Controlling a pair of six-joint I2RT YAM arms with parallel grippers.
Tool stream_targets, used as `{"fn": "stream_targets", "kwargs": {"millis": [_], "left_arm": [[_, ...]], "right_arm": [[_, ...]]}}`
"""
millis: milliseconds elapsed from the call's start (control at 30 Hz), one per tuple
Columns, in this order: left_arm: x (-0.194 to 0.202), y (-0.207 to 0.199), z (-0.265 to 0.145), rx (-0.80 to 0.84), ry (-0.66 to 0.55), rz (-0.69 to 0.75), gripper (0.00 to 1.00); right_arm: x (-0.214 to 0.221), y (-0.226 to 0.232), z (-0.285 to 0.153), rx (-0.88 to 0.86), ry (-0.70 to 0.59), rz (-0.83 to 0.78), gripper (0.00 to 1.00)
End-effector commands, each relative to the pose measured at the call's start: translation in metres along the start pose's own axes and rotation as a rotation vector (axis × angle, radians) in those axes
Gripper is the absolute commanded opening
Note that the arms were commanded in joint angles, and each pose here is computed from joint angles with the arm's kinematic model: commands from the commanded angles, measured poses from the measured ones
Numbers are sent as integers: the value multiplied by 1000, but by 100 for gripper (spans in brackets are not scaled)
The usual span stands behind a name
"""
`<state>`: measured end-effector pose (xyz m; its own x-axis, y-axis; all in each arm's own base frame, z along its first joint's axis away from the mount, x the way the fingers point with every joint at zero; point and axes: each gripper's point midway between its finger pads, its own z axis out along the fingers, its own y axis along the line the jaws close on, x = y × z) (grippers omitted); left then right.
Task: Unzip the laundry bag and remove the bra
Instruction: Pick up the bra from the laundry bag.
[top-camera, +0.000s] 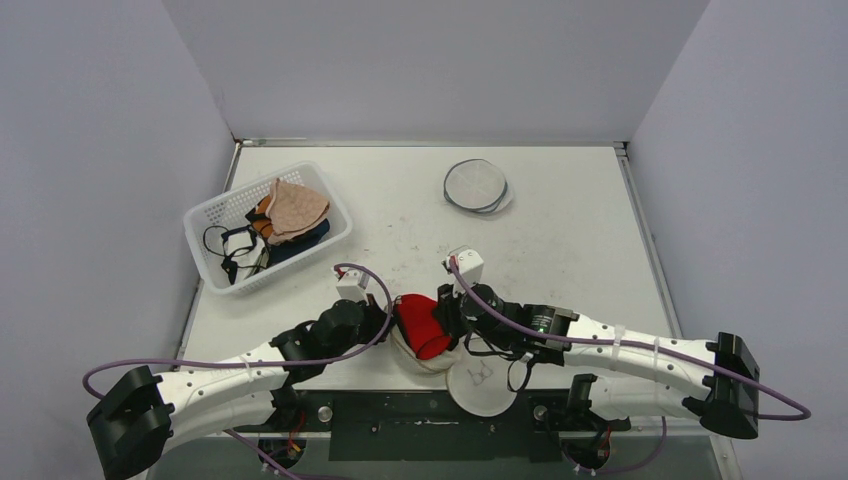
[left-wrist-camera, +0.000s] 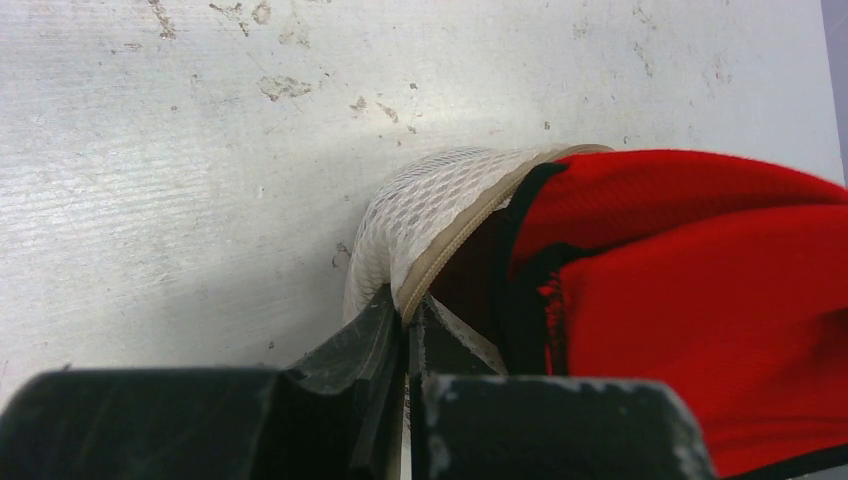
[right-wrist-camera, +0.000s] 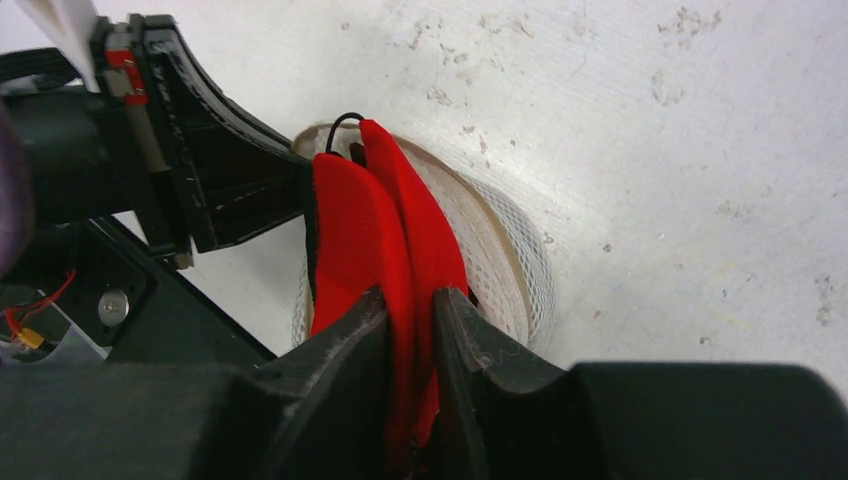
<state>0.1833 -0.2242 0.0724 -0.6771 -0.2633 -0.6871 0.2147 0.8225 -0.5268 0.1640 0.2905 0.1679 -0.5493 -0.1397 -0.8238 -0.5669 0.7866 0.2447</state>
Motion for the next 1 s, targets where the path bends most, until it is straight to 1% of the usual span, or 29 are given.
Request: {"fn": "stream_targets", "kwargs": {"millis": [0,167,233,367,500,633,700,833,967], "left_arm": [[-13,-10,-1,25,-40,-7,0],[-12,-10,-1,24,-35,-7,0],[-12,-10,-1,23,-36,-7,0],[-14,-10,-2,18,-39,-8,0],[-15,-9,-2,13,-43,-13,0],[-15,-9,-2,10,-43,-16,0],[-15,-8,-1,7,-43,-20,0],[-17,-9,-1,4,-45,-29,0],[-18,-12,-2,8,-45,-40,0]], "right_arm": [[2,-3,6,15,-12,66,29],[1,-12,0,49,-22,85,60],[-1,-17,-5,64,-32,96,67],[-6,-28,-19,95,-70,137,73],[-10,-38,-40,100,-125,221,75],[-12,-40,-58,44,-187,315,80],[-9,-33,-61,-14,-181,340,82],[3,-15,-58,-104,-125,368,88],[14,-3,-46,-163,-95,398,89]]}}
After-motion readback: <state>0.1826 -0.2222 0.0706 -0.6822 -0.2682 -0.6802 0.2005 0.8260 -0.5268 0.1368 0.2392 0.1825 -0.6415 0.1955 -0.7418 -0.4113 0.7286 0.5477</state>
